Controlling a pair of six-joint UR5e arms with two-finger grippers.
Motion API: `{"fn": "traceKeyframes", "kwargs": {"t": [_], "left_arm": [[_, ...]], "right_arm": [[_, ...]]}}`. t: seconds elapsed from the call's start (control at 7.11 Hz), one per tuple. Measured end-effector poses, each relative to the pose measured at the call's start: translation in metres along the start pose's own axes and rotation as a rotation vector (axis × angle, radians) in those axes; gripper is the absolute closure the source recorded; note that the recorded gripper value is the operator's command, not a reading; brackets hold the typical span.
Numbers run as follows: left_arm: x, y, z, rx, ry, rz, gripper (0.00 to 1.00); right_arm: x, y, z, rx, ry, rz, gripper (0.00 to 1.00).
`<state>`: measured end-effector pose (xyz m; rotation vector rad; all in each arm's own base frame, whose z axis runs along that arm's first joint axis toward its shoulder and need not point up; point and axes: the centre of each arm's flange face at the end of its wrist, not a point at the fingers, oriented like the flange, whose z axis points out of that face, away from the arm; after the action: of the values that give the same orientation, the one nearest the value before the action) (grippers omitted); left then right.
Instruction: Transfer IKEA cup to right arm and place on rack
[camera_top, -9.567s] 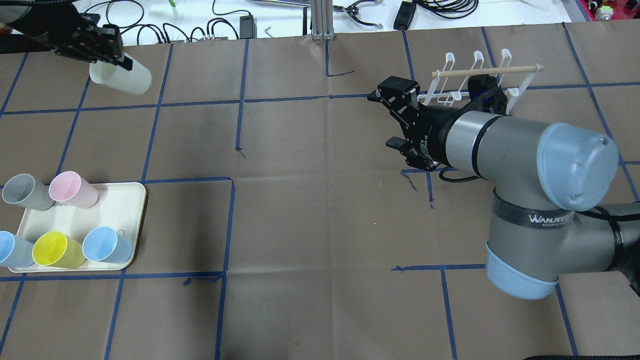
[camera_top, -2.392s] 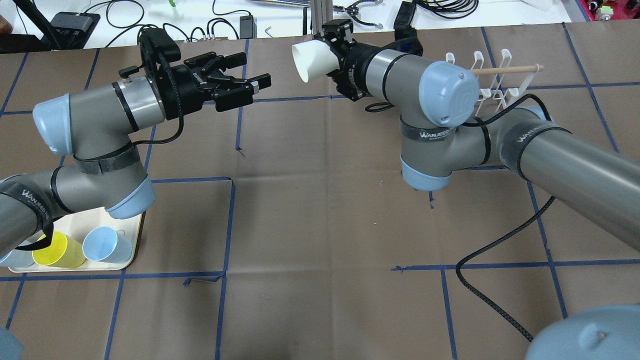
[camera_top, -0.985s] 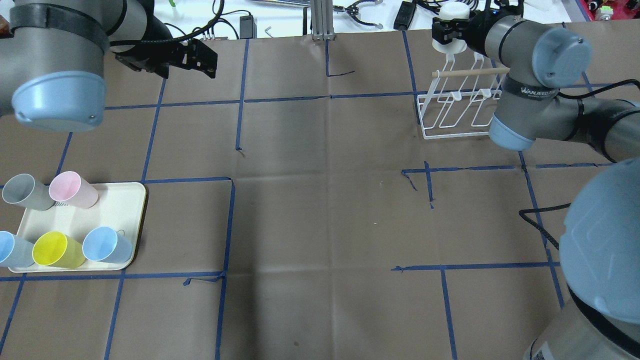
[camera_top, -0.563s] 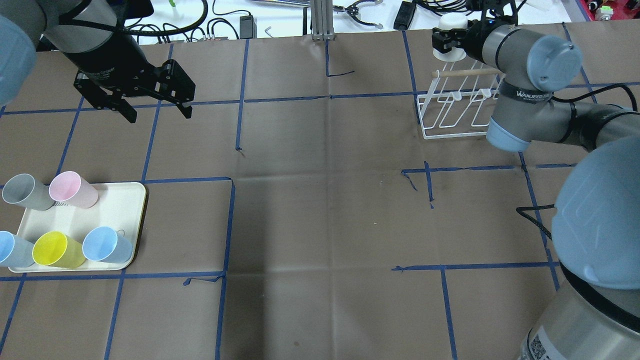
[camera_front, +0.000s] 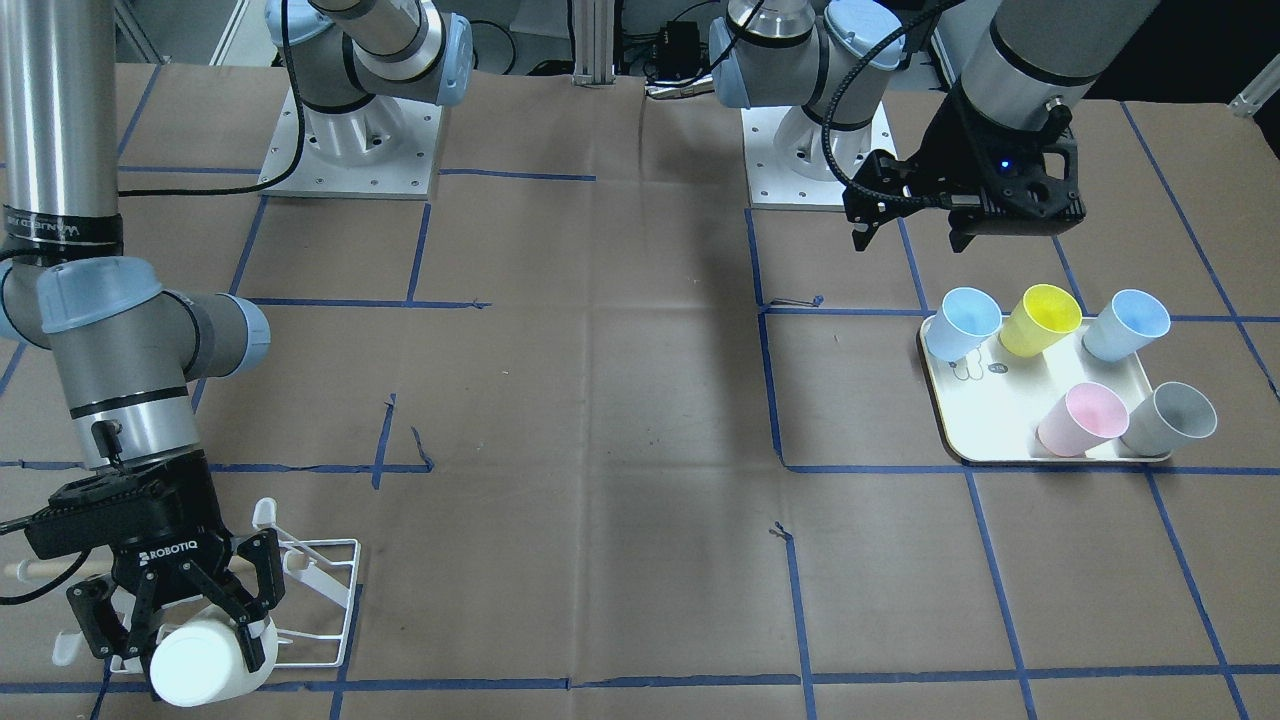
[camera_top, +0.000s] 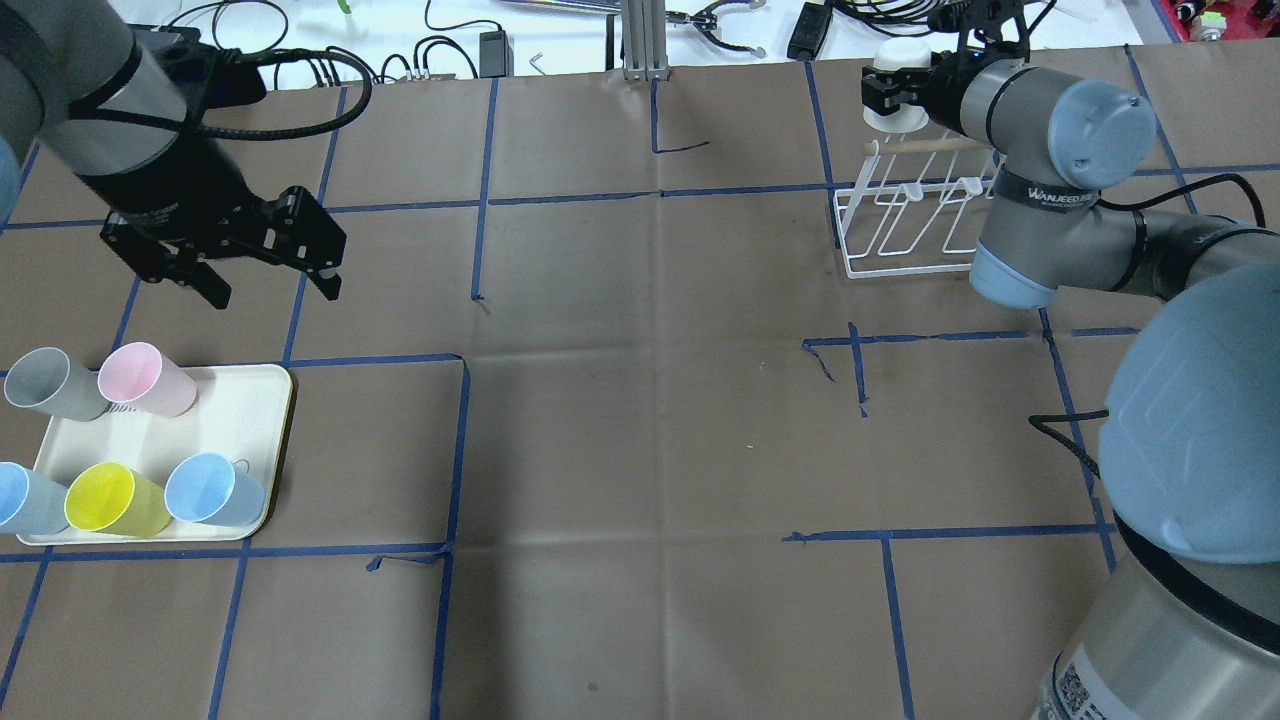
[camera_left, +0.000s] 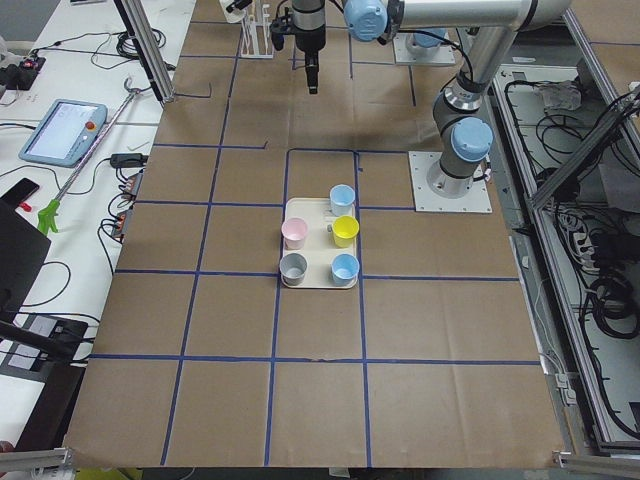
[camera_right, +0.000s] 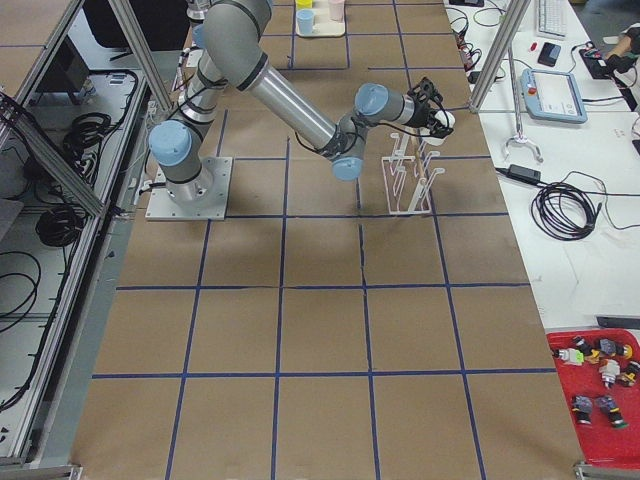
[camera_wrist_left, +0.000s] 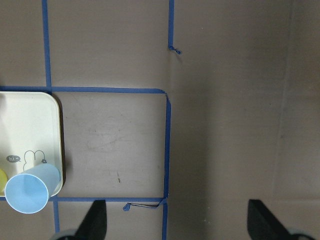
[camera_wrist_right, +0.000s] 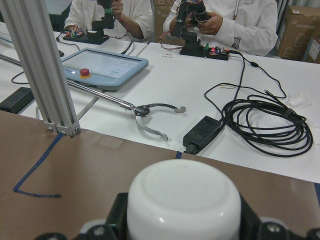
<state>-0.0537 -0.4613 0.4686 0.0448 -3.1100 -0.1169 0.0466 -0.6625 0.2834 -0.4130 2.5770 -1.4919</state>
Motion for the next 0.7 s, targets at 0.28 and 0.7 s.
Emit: {"fn": "traceKeyframes", "kwargs": {"t": [0.28,0.7], "left_arm": [[-0.073,0.027,0.037,-0.008,0.013,0.006,0.01],[-0.142,0.052,0.095,0.017,-0.024,0.027,0.01]], "right_arm": [[0.000,-0.002,-0.001,0.003,0.001,-0.001,0.00],[-0.001,-0.009,-0.004,0.017,0.001,-0.002,0.00]]}}
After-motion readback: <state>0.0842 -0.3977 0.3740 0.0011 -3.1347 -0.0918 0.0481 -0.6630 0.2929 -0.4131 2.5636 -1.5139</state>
